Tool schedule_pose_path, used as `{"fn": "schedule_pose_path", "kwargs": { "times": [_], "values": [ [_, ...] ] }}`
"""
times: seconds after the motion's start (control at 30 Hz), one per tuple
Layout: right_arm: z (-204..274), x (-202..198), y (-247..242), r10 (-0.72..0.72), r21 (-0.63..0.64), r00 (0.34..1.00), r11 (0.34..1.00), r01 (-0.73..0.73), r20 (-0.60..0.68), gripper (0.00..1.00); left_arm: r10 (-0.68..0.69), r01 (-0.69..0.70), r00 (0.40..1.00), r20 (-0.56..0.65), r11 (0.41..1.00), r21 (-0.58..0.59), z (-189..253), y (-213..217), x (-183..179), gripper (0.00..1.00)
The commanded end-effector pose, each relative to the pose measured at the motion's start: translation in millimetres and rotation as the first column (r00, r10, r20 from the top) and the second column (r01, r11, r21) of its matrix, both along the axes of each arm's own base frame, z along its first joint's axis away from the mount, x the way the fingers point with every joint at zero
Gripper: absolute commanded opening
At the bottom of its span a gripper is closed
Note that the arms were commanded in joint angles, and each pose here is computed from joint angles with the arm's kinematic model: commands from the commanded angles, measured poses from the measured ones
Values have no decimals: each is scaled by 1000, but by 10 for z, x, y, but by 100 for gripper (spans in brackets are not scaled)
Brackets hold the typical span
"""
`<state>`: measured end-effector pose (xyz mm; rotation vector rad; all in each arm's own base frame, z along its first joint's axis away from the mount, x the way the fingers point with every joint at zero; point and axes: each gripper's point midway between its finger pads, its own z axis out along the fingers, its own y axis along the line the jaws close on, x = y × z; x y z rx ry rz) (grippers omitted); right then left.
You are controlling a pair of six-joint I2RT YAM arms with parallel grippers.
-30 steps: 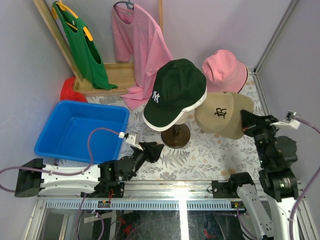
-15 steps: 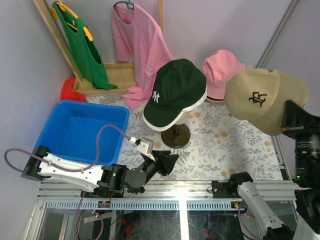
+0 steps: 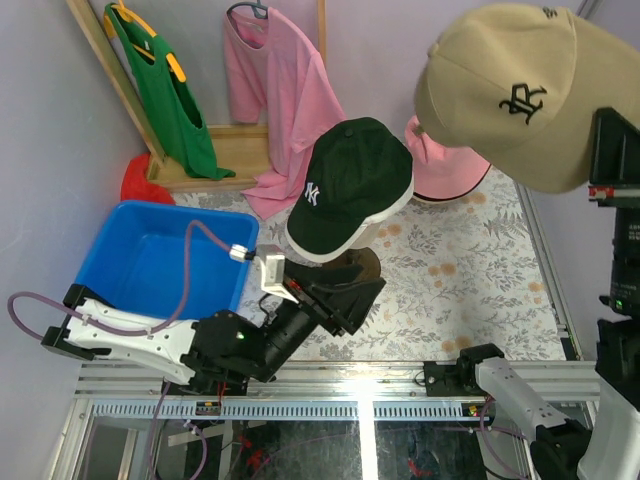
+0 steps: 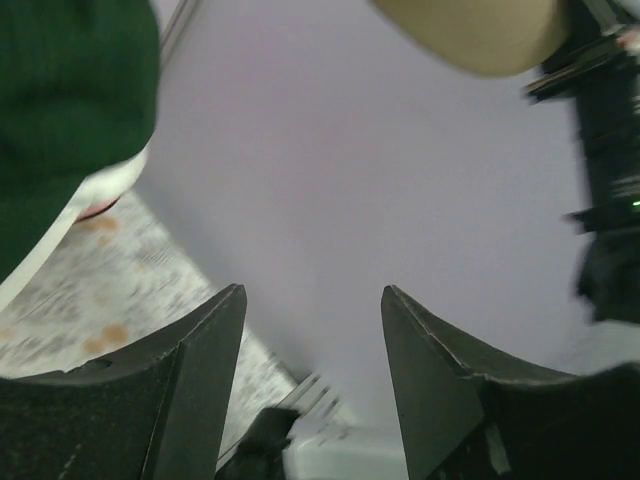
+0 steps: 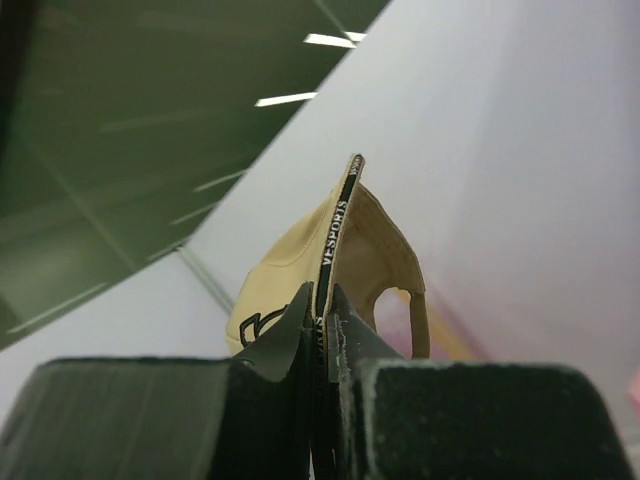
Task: Stack the hats
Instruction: Stack the hat on the hat.
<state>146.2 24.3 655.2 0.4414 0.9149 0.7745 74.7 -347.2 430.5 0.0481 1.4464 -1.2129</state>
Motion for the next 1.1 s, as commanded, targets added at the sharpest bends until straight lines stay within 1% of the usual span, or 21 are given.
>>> {"fn": "schedule_pose_path", "kwargs": {
  "times": [0.0,0.03,0.13,0.23,0.27,0.33,0.43,0.57,0.63,0.77,0.87,0.97,1.07],
  "values": [
    [557,-83,268,220,115,938,959,-258,269,0,12,17,990,137,978,-206,879,139,-27,59],
    [608,-75,308,256,133,917,942,-307,307,0,18,18,987,157,974,-227,979,144,-30,61],
    [669,30,405,326,160,875,902,-402,359,0,45,11,983,179,954,-298,1215,192,10,68],
    [781,-1,421,357,176,834,869,-462,421,0,67,-3,984,168,936,-352,1315,194,180,72],
    [796,18,436,369,181,824,859,-479,429,0,52,11,987,151,921,-390,1353,188,235,73],
    [832,28,466,397,186,800,835,-518,449,0,48,20,988,149,904,-427,1406,167,358,74],
    [774,173,523,431,207,782,802,-561,450,0,97,-8,980,172,890,-456,1517,149,537,76],
    [759,312,618,497,231,737,734,-639,459,0,154,-47,971,184,874,-483,1687,81,761,80],
    [733,352,636,509,242,732,719,-651,453,0,189,-74,965,182,862,-502,1743,79,899,83],
    [727,348,651,522,246,727,710,-660,446,0,188,-73,968,167,844,-532,1722,4,1155,88],
    [717,359,665,535,254,717,692,-675,447,0,148,-22,974,169,812,-583,1781,20,1266,89],
    [725,361,684,553,259,700,670,-696,452,0,129,1,976,175,801,-599,1842,16,1346,89],
    [711,365,682,556,268,701,664,-698,447,0,106,40,975,195,779,-626,1935,44,1376,90]
  ]
}}
